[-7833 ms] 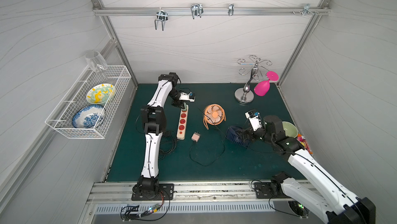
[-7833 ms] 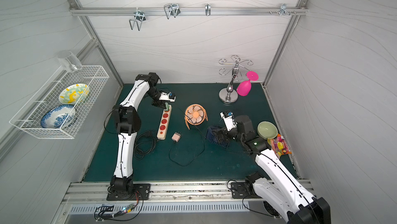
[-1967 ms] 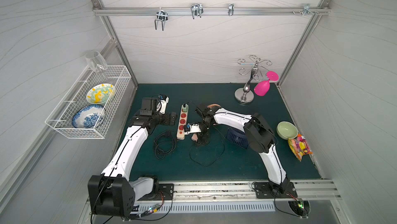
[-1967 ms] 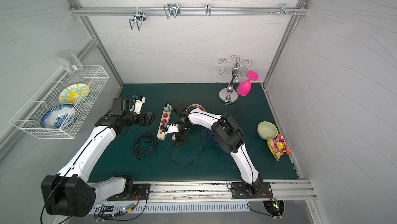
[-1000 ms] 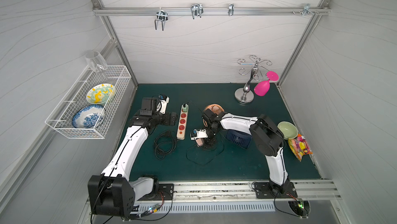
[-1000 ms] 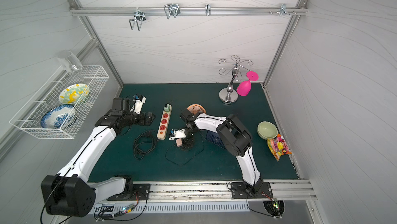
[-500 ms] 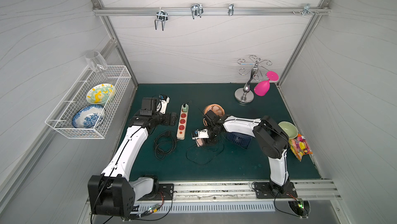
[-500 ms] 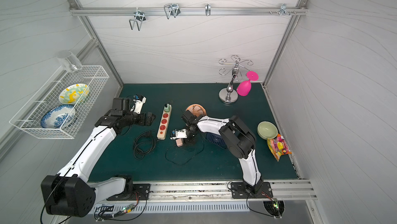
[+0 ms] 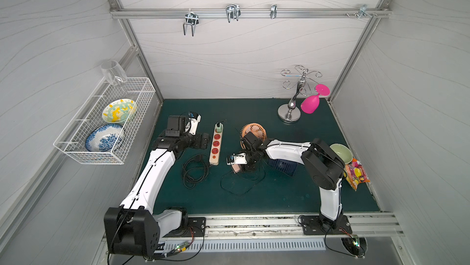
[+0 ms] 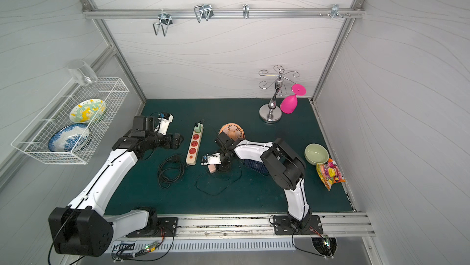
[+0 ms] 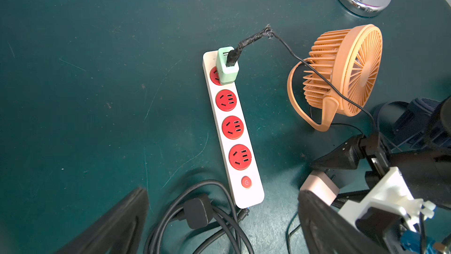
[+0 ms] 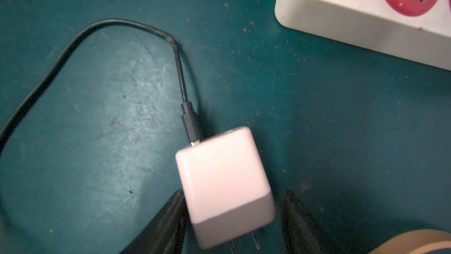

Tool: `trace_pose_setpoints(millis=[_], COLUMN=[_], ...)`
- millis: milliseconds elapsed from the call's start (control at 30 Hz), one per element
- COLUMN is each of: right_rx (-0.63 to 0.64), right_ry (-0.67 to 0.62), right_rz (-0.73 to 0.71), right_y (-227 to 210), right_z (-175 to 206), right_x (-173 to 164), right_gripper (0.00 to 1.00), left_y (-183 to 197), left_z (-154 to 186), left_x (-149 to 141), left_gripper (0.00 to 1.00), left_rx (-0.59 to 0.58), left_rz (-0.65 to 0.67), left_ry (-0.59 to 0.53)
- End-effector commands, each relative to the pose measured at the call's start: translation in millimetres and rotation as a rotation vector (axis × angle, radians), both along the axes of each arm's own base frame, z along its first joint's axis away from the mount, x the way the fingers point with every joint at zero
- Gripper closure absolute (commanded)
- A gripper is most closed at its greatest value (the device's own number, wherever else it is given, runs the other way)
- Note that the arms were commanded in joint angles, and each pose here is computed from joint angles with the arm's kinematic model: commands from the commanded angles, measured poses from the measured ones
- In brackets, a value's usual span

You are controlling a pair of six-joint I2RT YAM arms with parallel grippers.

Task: Plug the desk fan into the power strip
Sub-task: Pick up the plug from the center of the board.

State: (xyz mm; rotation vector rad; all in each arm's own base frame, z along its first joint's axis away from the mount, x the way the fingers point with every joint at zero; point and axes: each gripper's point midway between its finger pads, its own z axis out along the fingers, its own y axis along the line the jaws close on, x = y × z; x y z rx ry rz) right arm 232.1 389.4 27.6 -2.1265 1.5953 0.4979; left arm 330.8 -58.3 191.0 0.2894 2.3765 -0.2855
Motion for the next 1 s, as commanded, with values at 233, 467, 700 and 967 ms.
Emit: trace_pose_setpoints(millis=[233, 467, 700, 967], right_rx=[0.017, 0.022, 0.099, 0.186], right_ry=[-0.017, -0.01, -0.002, 0.04], right_rz=[0.033, 0.013, -0.024, -0.096], right_y=[3.4, 2.1, 1.7, -3.1], right_z=[8.9, 16.0, 47.8, 80.6], right_x=[-6.9, -4.6, -4.9, -8.7], right_gripper=[0.49, 0.78, 0.82, 0.81], left_y=[0.8, -1.4, -26.9, -61.3], left_z=[12.4, 12.5, 27.5, 46.9], left_x=[7.8, 6.0, -5.7, -25.9], left_gripper=[0.0, 0.0, 0.07, 0.11], left_rx=[-0.003, -0.003, -0.066, -0.131], left_rz=[-0.005, -0.024, -0.194, -0.443], left_ry=[-0.037, -0.035, -0.052, -0.091])
